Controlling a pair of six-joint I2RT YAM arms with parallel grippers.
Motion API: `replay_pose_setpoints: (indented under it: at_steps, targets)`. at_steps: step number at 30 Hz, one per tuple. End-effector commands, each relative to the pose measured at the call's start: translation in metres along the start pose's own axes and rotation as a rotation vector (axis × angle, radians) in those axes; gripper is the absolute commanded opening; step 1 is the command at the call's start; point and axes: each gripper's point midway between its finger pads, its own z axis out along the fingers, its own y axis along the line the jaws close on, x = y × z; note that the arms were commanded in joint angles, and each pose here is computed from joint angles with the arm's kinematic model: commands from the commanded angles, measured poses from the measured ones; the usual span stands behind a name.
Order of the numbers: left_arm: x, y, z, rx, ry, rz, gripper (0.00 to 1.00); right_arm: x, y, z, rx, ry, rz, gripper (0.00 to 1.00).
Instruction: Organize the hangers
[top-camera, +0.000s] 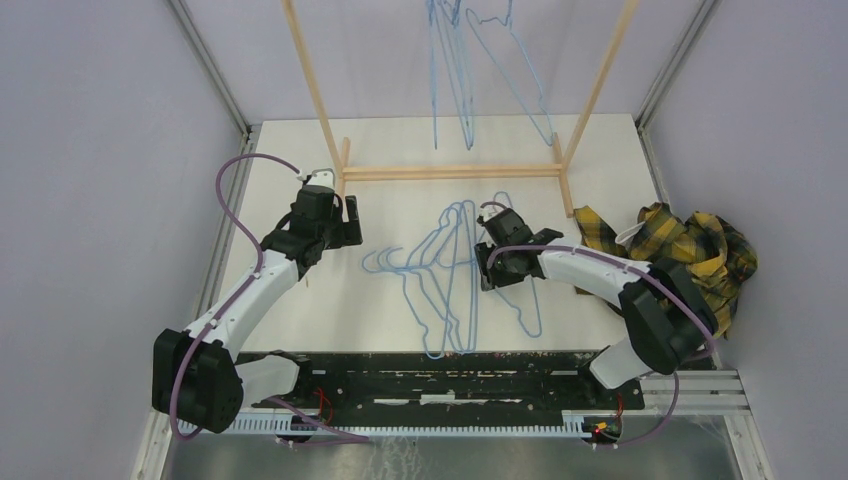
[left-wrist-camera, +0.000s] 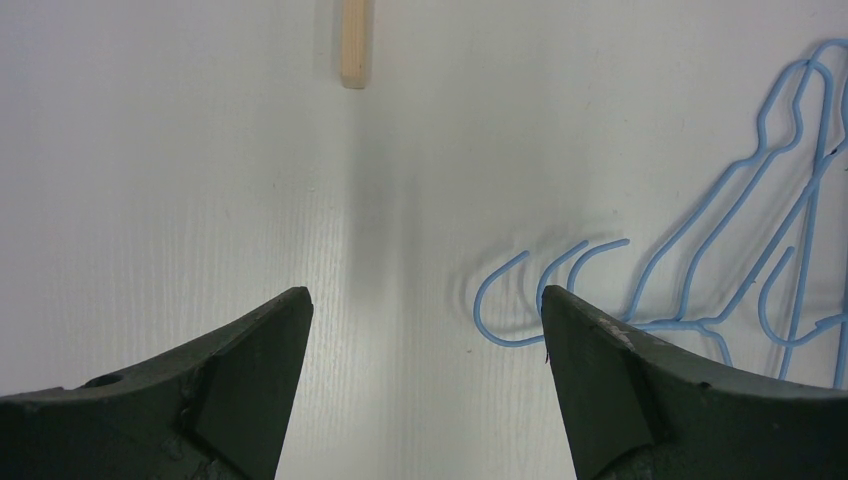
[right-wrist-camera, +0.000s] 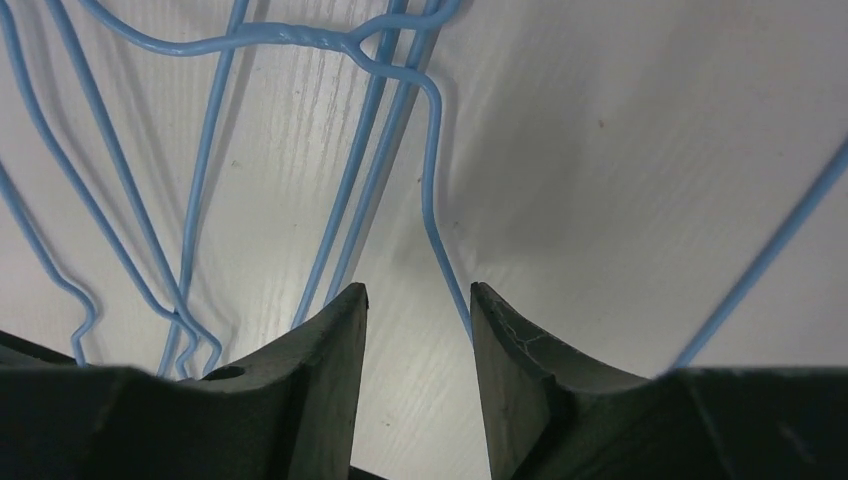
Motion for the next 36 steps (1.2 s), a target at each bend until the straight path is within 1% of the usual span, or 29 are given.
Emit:
replay_pose_setpoints:
  at_steps: [1,11,12,15,20,24,30,32,36]
  targets:
    - [-0.012,-0.007,-0.001,0.018,-0.033,-0.025,0.92,-0.02,0.011,0.014,-0.005,-0.07,-0.024,0.5]
    - [-0.01,-0.005,-0.003,0.019,-0.03,-0.022,0.92,-0.023,-0.002,0.043,0.092,-0.084,-0.033,0.47]
    - [-0.01,-0.005,-0.003,0.016,-0.03,-0.022,0.92,-0.022,-0.002,0.045,0.096,-0.082,-0.036,0.43]
    - [-0.011,-0.005,-0.003,0.016,-0.032,-0.019,0.92,-0.019,-0.003,0.047,0.102,-0.068,-0.04,0.23]
    - [-0.01,-0.005,-0.003,0.018,-0.029,-0.021,0.92,-0.019,-0.011,0.035,0.133,-0.107,-0.038,0.02]
    - [-0.011,-0.006,-0.003,0.022,-0.029,-0.022,0.92,-0.032,-0.001,0.012,0.086,-0.164,-0.043,0.01]
    - [-0.012,-0.006,-0.003,0.022,-0.031,-0.023,0.92,-0.053,0.021,-0.056,-0.042,-0.28,-0.042,0.01]
    - [-0.012,-0.007,-0.003,0.025,-0.031,-0.025,0.92,-0.059,0.021,-0.078,-0.064,-0.304,-0.018,0.01]
    - [-0.013,-0.01,-0.003,0.039,-0.035,-0.032,0.92,-0.068,0.025,-0.112,-0.208,-0.332,0.068,0.01]
